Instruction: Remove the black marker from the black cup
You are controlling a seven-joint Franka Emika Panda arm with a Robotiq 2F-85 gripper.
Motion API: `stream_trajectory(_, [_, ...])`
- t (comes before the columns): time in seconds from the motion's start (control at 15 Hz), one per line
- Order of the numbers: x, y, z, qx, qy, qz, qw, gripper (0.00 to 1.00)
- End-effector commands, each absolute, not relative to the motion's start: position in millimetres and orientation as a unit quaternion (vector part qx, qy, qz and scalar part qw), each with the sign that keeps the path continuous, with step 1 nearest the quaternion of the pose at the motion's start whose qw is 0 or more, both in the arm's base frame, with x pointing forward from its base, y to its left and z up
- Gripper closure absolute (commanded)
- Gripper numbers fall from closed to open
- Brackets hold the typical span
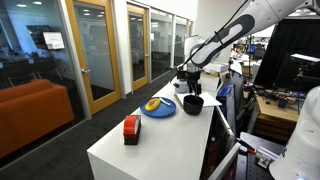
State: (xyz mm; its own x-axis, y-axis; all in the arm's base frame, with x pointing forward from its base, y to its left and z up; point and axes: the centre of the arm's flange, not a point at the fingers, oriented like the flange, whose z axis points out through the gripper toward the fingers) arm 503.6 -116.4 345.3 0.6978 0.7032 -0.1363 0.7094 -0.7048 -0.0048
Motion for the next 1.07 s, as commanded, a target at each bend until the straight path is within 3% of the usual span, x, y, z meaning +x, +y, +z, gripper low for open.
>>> stream_trajectory(0.0, [490.4, -120.1, 342.6, 0.917, 0.396, -0.034, 0.02, 0.0])
stream_trajectory(0.2, [486.6, -121.8, 338.4, 0.916, 0.4, -0.029, 0.019, 0.01])
stream_trajectory(0.47, [486.8, -124.0, 335.7, 0.915, 0.402, -0.021, 0.018, 0.16])
stream_trajectory(0.6, [488.3, -123.5, 336.4, 0.914, 0.404, -0.017, 0.02, 0.29])
stream_trajectory(1.0, [495.5, -121.5, 338.1, 0.91, 0.414, 0.008, 0.027, 0.24])
